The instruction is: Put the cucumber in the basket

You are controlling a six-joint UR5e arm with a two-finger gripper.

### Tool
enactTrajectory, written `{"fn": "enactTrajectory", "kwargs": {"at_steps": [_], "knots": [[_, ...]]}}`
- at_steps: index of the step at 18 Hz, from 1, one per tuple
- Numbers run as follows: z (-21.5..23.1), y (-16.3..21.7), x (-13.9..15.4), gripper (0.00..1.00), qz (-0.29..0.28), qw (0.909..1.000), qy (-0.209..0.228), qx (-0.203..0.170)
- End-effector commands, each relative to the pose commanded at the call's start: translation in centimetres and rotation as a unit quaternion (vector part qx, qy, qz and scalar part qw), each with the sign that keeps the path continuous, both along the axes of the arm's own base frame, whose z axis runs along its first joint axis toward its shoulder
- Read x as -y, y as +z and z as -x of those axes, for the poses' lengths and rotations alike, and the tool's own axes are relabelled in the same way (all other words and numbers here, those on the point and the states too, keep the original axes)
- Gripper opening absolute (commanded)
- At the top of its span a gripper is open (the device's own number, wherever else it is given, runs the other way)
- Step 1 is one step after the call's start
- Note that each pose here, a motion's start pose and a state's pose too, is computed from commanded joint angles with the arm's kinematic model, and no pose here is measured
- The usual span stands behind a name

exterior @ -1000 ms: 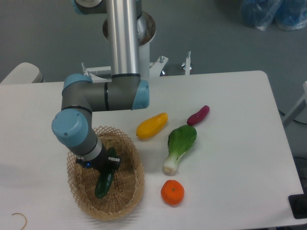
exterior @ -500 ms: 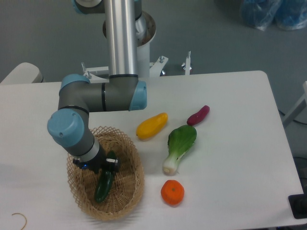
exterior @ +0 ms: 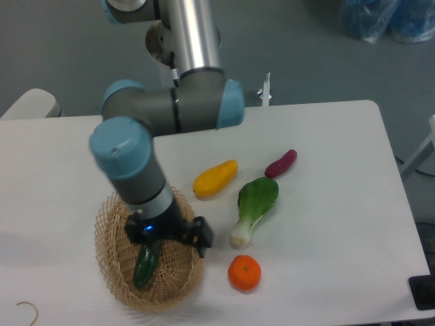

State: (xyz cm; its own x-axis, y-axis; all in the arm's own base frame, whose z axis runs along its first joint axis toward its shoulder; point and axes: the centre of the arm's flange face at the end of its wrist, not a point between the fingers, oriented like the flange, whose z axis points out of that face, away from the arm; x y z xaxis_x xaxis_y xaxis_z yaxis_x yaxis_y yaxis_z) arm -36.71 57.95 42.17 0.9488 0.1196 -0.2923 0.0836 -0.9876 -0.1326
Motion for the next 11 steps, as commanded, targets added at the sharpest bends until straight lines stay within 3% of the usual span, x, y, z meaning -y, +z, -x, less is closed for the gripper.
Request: {"fn": "enactTrajectory", "kwargs": {"at_steps": [5,11], "knots": [[5.8,1.0,5.9,1.00,0.065,0.9914,-0.113,0.009],[12.1,1.8,12.1,1.00,0.083,0.9763,-0.200,0.008]]}}
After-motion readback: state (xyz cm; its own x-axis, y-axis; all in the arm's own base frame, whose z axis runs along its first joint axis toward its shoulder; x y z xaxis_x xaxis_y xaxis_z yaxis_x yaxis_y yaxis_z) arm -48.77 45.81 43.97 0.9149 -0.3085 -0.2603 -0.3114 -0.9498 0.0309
